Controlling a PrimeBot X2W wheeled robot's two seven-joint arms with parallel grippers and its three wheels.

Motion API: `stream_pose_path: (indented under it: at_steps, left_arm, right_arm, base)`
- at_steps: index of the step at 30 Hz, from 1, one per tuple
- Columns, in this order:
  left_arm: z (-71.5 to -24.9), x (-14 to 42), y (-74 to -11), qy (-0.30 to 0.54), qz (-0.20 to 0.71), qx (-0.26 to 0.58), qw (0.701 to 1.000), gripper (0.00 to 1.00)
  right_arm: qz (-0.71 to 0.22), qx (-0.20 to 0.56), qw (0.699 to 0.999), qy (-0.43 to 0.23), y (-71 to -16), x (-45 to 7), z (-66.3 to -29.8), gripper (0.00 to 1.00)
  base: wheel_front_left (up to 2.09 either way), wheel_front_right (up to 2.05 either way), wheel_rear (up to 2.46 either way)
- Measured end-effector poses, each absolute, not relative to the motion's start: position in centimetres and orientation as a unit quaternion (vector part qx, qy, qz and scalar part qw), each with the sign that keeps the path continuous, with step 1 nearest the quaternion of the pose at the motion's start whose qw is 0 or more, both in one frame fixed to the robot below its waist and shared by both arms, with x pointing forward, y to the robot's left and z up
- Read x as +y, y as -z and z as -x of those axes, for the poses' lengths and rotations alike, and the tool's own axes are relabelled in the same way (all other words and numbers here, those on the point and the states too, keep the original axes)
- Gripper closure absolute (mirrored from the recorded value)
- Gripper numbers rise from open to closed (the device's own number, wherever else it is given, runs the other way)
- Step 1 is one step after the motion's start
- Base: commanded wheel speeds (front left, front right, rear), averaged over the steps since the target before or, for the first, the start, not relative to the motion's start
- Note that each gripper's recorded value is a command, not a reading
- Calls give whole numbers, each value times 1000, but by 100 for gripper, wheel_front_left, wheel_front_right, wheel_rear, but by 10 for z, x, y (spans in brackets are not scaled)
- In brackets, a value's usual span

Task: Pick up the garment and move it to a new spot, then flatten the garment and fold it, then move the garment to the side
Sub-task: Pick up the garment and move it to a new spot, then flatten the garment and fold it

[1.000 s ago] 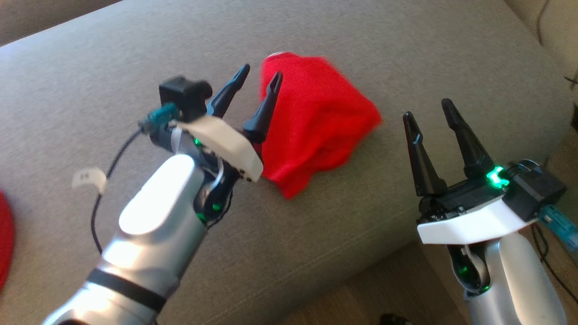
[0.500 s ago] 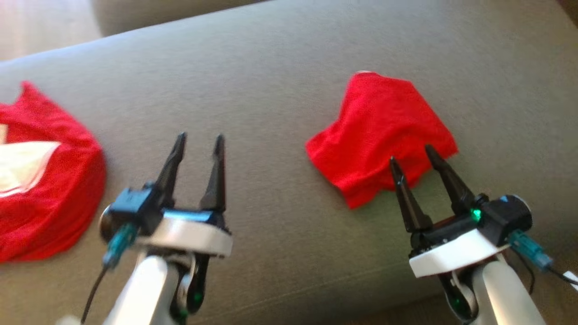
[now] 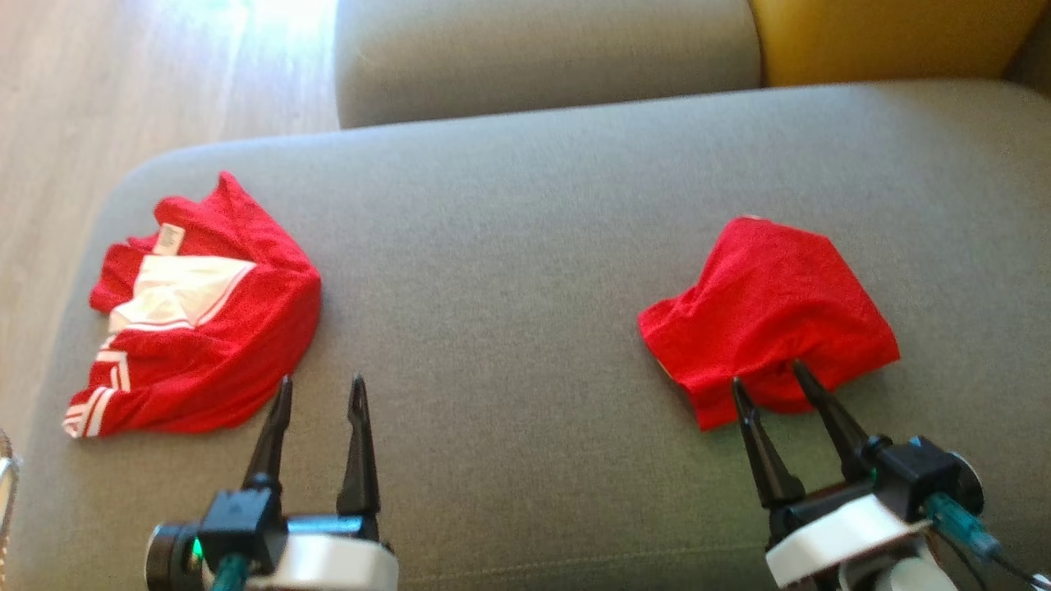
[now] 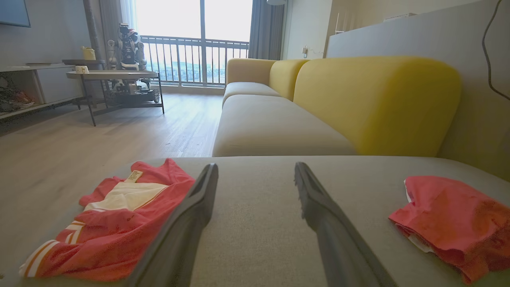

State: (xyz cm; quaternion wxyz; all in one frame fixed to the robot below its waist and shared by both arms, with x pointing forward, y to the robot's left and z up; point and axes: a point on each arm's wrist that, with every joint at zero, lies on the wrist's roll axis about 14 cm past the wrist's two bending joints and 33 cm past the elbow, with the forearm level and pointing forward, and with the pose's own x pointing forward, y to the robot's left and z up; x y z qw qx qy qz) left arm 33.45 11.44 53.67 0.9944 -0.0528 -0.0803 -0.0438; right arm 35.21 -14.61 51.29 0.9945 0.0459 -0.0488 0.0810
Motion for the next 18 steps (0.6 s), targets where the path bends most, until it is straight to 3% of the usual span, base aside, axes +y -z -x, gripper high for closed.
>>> stream_pose_path:
  at_steps: [7, 18]
  left_arm:
    - [-303, 138, -519, 3, 32, -57, 998, 0]
    - [-298, 143, -508, 3, 21, -41, 999, 0]
  right_arm:
    - [-39, -45, 995, -74, -509, -151, -332, 0]
    - [-35, -28, 997, -55, -498, -163, -325, 0]
  base:
    - [0, 0, 0]
    - [0, 0, 0]
